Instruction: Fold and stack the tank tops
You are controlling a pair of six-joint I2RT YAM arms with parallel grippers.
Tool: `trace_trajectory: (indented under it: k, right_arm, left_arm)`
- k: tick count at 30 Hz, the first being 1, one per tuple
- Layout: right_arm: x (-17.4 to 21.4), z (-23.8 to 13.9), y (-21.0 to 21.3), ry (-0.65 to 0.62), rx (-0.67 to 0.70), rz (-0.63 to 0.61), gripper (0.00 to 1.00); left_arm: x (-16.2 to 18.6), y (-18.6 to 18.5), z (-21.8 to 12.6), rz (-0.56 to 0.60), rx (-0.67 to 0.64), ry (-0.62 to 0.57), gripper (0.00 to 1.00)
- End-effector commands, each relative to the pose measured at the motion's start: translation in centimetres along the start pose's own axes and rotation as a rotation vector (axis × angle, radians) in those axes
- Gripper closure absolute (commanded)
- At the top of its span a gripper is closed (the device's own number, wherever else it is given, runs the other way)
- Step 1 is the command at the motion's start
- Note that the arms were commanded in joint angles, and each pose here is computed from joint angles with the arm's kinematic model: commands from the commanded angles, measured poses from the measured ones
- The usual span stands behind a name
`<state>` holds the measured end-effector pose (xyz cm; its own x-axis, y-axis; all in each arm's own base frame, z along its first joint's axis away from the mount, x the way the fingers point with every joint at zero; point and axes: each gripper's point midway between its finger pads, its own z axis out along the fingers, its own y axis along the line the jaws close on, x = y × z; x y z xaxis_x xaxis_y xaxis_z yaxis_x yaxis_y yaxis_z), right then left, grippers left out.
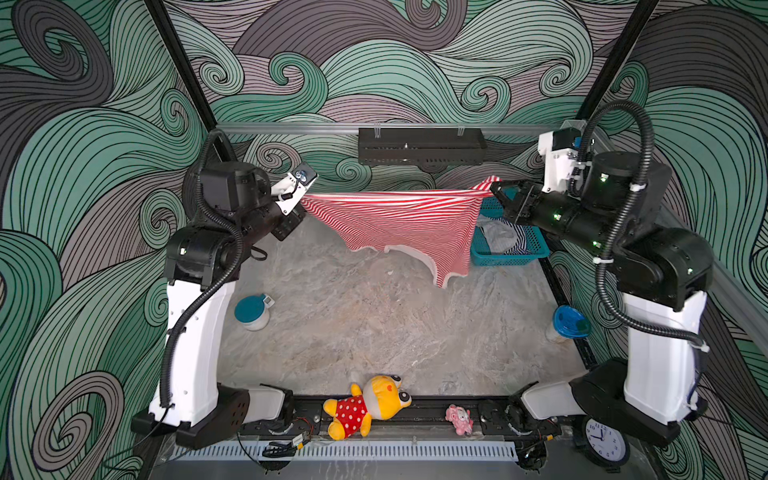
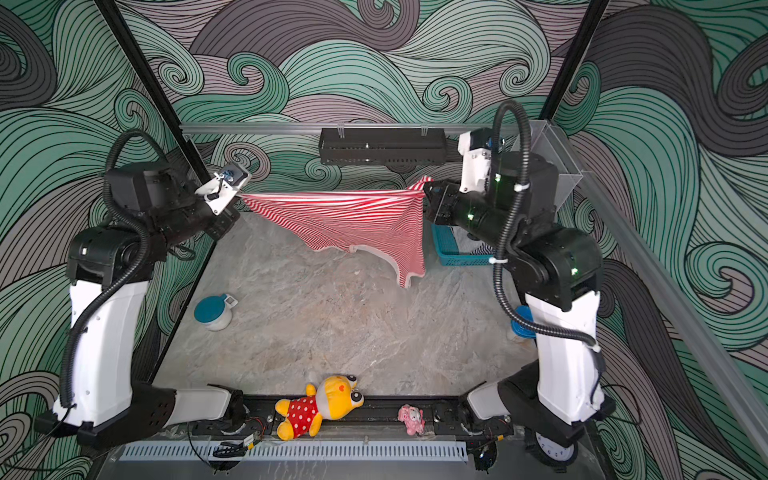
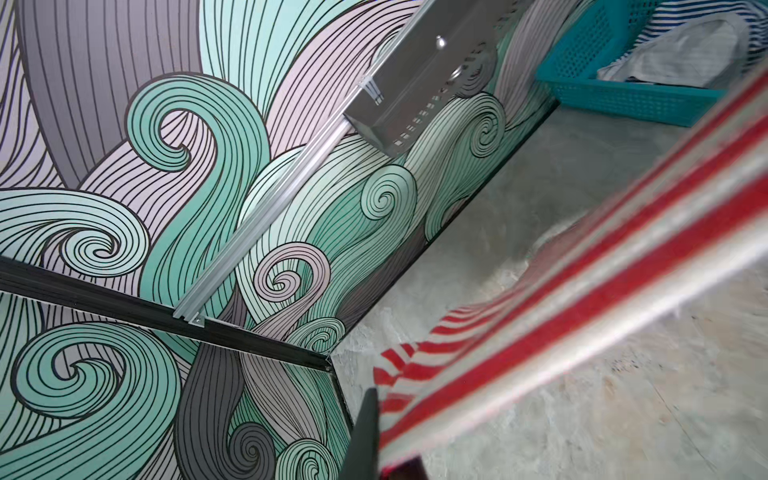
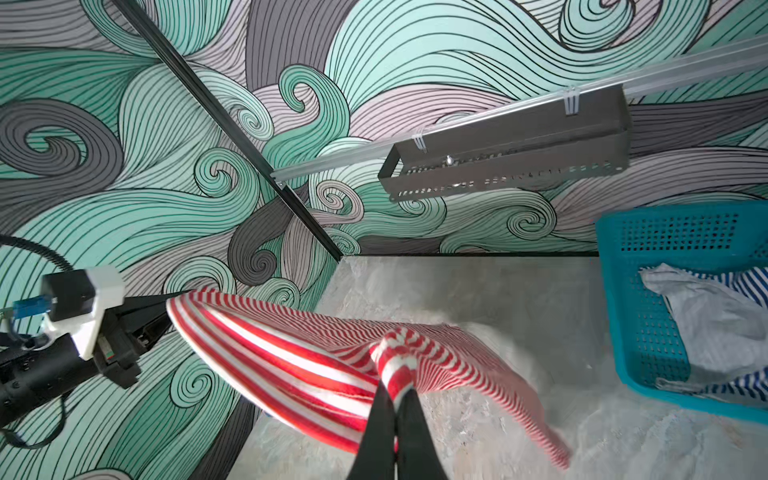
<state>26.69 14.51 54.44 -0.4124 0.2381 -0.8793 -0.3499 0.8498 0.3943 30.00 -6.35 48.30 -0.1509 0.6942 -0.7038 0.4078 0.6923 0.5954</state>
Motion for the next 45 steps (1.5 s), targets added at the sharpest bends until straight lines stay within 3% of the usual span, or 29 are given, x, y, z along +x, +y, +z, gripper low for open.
trace_trajectory:
  k: [1,5,9,17,21,24,27,32,35,38,41,45]
  right_arm:
    - [0.7,-2.0,-1.6,-0.005,0.076,-0.018,1.00]
    - [0.5,-3.7,-1.5,-0.026,0.067,-0.005,1.00]
    - [0.9,-1.9,-2.9,0.020,0.144,-0.009,1.00]
    - [1.2,8.9,-7.2,0.166,0.180,0.073,1.00]
    - [0.3,14.0,-10.1,0.165,0.208,0.085,1.00]
    - [-1.1,16.5,-11.9,0.134,0.187,0.107,1.00]
    - [-2.8,18.0,-11.5,0.090,0.061,0.142,1.00]
    - [-5.6,17.1,-8.6,-0.007,-0.087,0.111,1.00]
    - [-5.3,16.8,-8.5,0.002,-0.084,0.107,1.00]
    - [-2.4,18.8,-9.9,0.085,-0.070,0.144,1.00]
    - [3.0,22.0,-12.5,0.196,-0.042,0.155,1.00]
    - [13.0,24.8,-17.4,0.370,0.034,0.220,1.00]
  left_arm:
    - [1.4,-1.0,-3.7,0.008,0.016,0.027,1.00]
    - [0.9,-1.0,-5.6,0.002,0.010,-0.002,1.00]
    - [0.3,-0.6,-4.6,0.019,0.023,-0.001,1.00]
    - [2.1,2.3,8.0,0.016,-0.005,0.084,1.00]
    - [2.1,5.7,13.8,-0.012,-0.079,0.069,1.00]
    - [0.6,8.7,16.0,-0.016,-0.168,0.033,1.00]
    - [-1.1,12.2,16.3,-0.048,-0.267,-0.015,1.00]
    - [-3.5,15.0,12.5,-0.122,-0.369,-0.117,1.00]
    - [-2.6,13.2,11.7,-0.133,-0.327,-0.131,1.00]
    - [1.6,9.1,13.9,-0.148,-0.210,-0.024,1.00]
    - [8.3,3.4,17.8,-0.128,-0.101,0.102,1.00]
    - [17.5,-5.5,21.5,-0.147,0.080,0.273,1.00]
